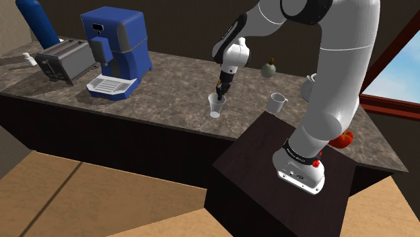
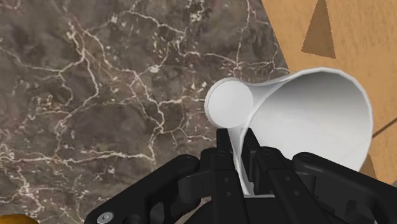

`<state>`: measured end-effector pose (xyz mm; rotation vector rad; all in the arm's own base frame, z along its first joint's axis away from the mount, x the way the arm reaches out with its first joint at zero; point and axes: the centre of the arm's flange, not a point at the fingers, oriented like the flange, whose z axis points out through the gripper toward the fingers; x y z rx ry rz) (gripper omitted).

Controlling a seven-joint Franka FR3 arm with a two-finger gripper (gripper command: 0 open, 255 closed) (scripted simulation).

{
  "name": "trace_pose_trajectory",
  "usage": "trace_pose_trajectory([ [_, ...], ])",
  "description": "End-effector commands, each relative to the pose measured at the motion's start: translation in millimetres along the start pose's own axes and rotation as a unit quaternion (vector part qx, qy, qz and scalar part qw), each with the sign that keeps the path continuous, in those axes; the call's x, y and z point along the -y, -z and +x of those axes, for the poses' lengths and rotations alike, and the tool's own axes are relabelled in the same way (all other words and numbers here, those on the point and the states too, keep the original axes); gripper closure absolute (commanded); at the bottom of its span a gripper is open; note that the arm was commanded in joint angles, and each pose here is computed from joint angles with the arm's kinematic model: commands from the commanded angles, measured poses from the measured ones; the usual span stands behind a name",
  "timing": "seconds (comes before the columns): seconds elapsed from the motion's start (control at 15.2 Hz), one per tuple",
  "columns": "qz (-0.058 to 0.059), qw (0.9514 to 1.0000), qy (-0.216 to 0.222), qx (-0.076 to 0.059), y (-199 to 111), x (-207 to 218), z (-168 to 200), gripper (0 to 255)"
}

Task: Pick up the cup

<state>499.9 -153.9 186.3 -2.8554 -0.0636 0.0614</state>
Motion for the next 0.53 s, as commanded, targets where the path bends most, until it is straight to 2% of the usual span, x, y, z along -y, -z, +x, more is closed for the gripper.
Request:
trace_pose_trajectory([
  [0.0,0.000,1.0000,0.000,0.000,10,2,-1,255],
  [0.33,0.000,1.0000,0.000,0.000,36,10,-2,255],
  [0.46,0.000,1.0000,0.000,0.000,36,10,-2,255],
])
